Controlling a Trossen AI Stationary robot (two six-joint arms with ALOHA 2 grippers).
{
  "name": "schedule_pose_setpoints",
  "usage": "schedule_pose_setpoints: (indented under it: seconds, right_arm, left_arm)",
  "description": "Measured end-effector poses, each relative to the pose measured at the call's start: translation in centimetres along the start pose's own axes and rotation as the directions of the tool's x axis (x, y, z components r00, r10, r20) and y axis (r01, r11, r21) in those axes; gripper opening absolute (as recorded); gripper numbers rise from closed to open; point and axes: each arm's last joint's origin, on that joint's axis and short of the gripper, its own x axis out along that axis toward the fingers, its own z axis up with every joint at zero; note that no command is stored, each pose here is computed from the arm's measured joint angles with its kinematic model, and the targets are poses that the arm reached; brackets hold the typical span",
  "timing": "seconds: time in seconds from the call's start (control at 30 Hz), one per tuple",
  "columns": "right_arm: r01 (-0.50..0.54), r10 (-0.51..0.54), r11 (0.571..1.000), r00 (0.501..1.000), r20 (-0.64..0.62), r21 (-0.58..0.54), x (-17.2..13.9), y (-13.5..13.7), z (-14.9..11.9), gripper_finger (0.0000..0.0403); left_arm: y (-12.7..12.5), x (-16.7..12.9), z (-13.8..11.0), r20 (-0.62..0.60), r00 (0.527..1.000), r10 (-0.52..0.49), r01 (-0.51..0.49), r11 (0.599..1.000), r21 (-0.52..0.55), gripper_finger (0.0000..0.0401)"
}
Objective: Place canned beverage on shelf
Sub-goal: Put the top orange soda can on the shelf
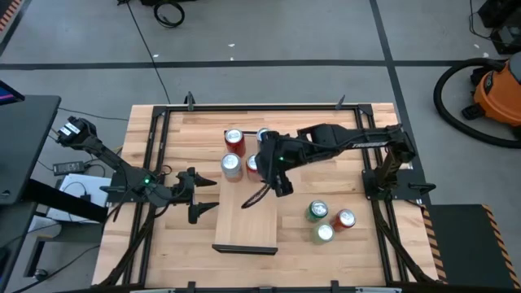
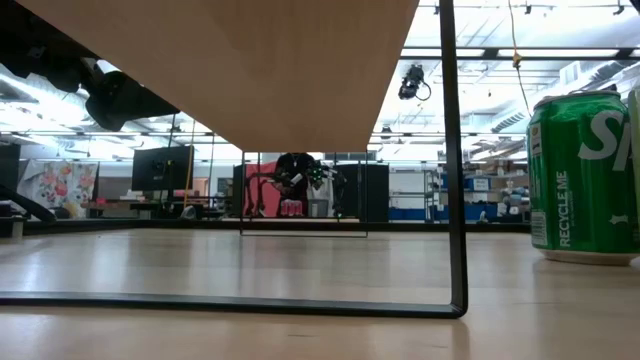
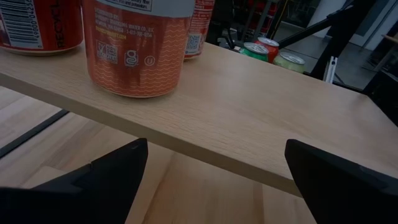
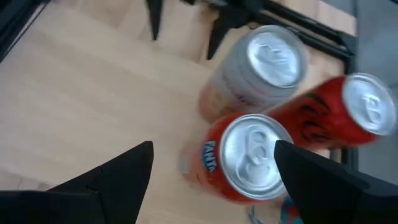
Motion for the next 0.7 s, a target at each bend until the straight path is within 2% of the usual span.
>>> schedule_pose_setpoints:
  seconds: [0.07,0.23,0.37,0.7]
  right_arm:
    - [-0.039,0.039,0.999,0.999,0.005,-0.035,0.1,-0.3,-0.1,0.0345]
    - [-0.038,0.041,0.994,0.999,0.022,-0.1,0.8,-1.4,-0.3,0.0345]
    - [-0.058,0.061,0.997,0.996,0.061,-0.041,1.6,-2.8,-0.7,0.0345]
    - [-0.033,0.034,0.998,0.999,-0.004,0.048,2.6,-3.4,-1.8,0.0345]
  left_arm:
    - [0.0,0.0,0.0,0.0,1.0,0.0,0.0,1.0,0.0,0.0392]
    - [0.0,0.0,0.0,0.0,1.0,0.0,0.0,1.0,-0.001,0.0392]
    - [0.0,0.0,0.0,0.0,1.0,0.0,0.0,1.0,-0.001,0.0392]
    - [0.0,0.0,0.0,0.0,1.0,0.0,0.0,1.0,0.0,0.0392]
